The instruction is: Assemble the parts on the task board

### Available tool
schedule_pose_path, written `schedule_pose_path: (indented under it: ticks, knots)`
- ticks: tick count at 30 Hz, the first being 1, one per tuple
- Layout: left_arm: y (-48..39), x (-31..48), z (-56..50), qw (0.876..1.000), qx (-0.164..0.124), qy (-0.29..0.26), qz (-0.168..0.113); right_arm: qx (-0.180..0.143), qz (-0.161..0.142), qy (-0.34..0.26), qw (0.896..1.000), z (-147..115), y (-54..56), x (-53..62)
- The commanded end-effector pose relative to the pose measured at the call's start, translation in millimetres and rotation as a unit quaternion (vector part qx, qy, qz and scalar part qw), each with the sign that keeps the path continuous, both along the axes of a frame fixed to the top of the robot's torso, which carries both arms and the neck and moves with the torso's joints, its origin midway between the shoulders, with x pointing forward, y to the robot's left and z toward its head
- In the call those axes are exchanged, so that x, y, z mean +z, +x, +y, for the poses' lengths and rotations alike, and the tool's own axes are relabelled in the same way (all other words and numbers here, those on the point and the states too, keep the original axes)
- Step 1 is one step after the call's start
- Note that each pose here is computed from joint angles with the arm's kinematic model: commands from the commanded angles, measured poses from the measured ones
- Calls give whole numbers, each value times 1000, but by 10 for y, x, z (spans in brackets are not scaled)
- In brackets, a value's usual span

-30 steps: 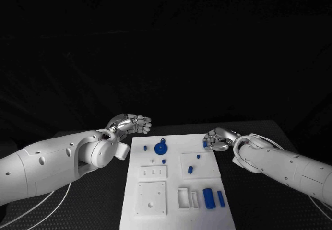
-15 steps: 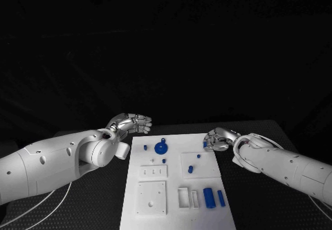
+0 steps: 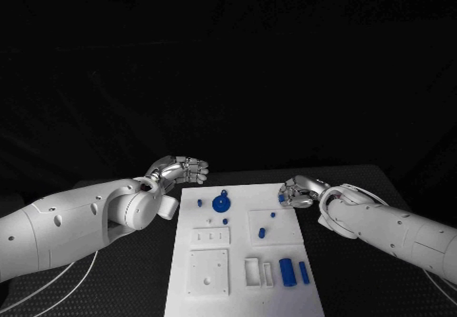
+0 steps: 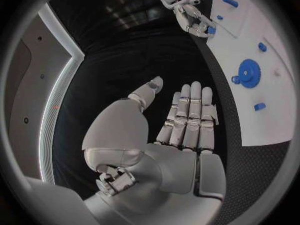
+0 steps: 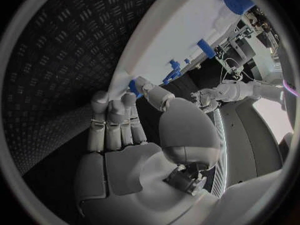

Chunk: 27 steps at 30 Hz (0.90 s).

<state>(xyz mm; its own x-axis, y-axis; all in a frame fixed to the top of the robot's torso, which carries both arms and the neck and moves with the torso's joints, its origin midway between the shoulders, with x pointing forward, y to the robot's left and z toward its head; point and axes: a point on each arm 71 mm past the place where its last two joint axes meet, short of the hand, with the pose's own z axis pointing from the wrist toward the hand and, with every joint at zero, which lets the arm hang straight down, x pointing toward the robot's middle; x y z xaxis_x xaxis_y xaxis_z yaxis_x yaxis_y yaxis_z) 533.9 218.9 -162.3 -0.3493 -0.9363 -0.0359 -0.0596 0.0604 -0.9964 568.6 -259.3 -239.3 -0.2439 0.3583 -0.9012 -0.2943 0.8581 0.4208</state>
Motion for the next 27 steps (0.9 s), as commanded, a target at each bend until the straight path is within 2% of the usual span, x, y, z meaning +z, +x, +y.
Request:
schedule_pose_path:
  ticks: [1,4,11,14,22,27]
  knots:
    - [-13,8,-45,1000,-26,11,-6,-8,-10,3,1000,5,-14,16]
    - [-21,2,-62,999,-38,25,-6,-6,-15,6,1000,35,-23,70]
    - [-37,-18,-113,996,-59,63,-1,4,-39,5,999,212,-13,341]
    - [-42,-52,-161,993,-76,88,15,12,-50,0,999,358,-21,471]
    - [-70,-91,-337,985,-89,142,30,33,-55,-41,997,784,-130,642]
    - [-86,-122,-450,982,-95,156,46,49,-69,-62,994,1055,-225,685]
